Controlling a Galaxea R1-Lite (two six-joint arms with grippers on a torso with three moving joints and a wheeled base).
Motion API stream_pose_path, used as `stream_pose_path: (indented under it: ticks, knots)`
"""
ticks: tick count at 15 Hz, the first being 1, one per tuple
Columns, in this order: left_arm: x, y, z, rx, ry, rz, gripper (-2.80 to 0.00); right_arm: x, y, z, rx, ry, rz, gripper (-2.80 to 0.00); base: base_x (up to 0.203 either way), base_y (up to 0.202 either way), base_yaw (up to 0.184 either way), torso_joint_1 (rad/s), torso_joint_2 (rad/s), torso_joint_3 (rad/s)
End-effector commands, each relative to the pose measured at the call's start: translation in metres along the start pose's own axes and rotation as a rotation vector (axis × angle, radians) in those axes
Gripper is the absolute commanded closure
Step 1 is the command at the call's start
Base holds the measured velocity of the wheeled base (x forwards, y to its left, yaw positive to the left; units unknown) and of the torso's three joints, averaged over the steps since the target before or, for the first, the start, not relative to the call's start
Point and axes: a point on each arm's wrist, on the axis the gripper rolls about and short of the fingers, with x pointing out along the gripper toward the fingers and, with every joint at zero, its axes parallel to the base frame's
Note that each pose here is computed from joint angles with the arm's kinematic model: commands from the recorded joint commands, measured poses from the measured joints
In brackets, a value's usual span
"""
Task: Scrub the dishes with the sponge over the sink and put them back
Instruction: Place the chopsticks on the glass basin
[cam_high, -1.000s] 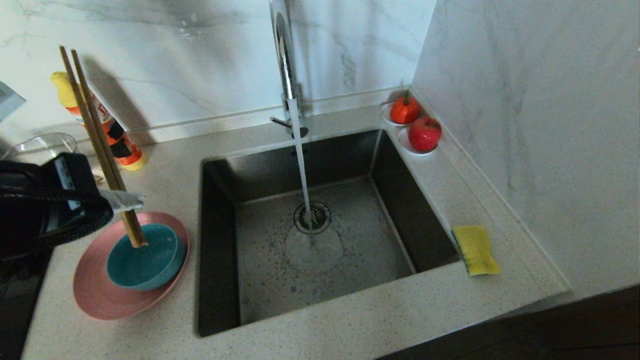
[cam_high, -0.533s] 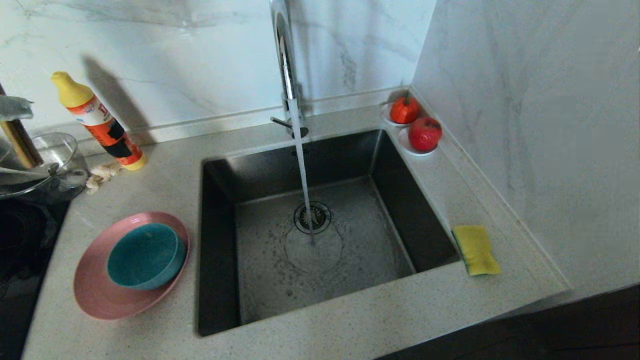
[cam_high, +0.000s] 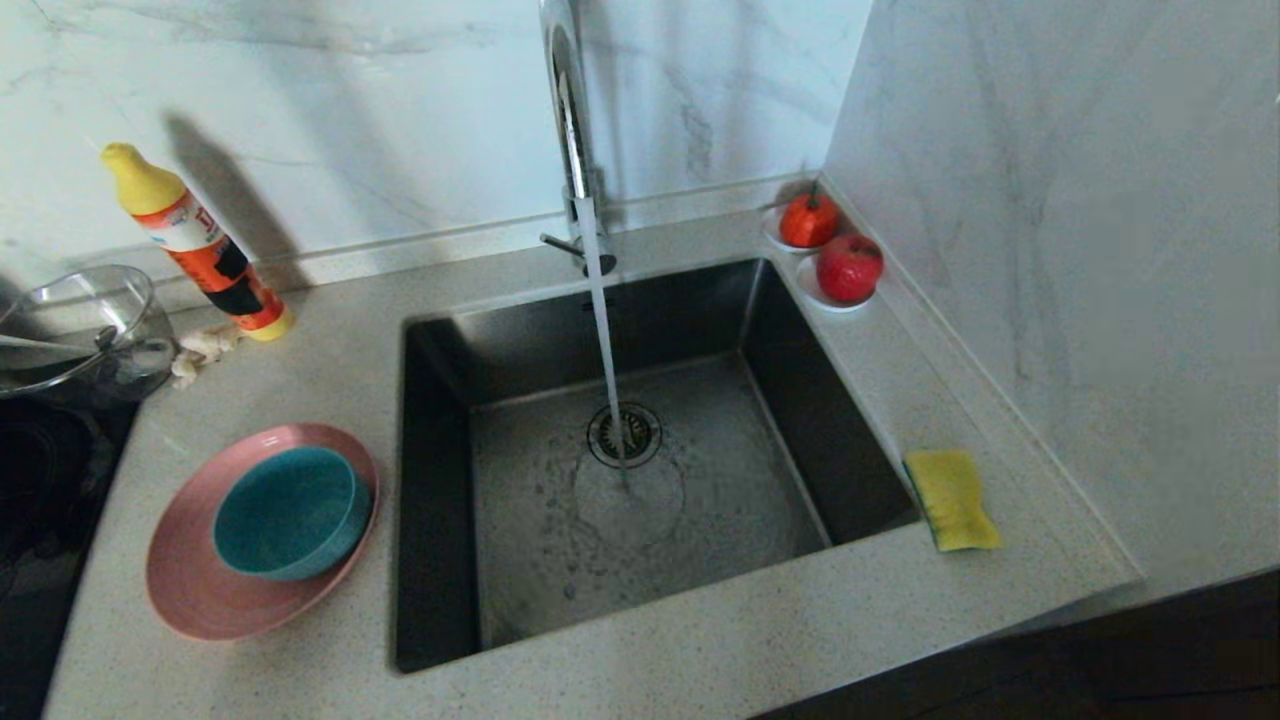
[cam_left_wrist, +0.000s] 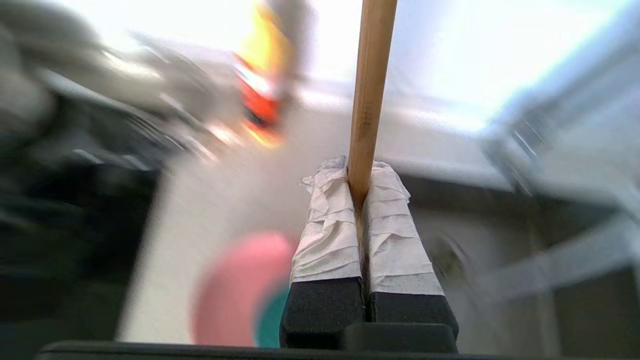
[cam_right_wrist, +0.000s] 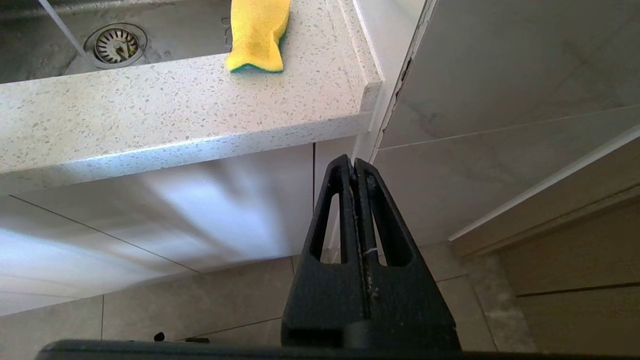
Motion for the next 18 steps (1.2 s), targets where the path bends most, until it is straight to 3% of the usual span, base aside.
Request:
stream_pose_path:
  ticks: [1,6,11,15,18]
  knots:
    - [0.031,0.021,0.008,0.018,-0.055,0.111,0.00,0.000,0.000,0.000,0.001,0.001,0.000,0.00,0.000,0.000,0.000,0.000,0.00,0.000]
    - [0.088,0.068,0.021,0.104,-0.224,0.231,0.00,0.000,0.000,0.000,0.000,0.000,0.000,0.00,0.000,0.000,0.000,0.000,0.00,0.000]
    - [0.155,0.099,-0.006,0.151,-0.190,0.285,0.00,0.000,0.000,0.000,0.001,0.001,0.000,0.00,0.000,0.000,0.000,0.000,0.00,0.000]
    - [0.198,0.123,-0.028,0.202,-0.254,0.314,0.00,0.000,0.000,0.000,0.000,0.001,0.000,0.00,0.000,0.000,0.000,0.000,0.00,0.000]
    - [0.211,0.143,-0.048,0.245,-0.257,0.347,0.00,0.000,0.000,0.000,-0.001,0.001,0.000,0.00,0.000,0.000,0.000,0.000,0.00,0.000]
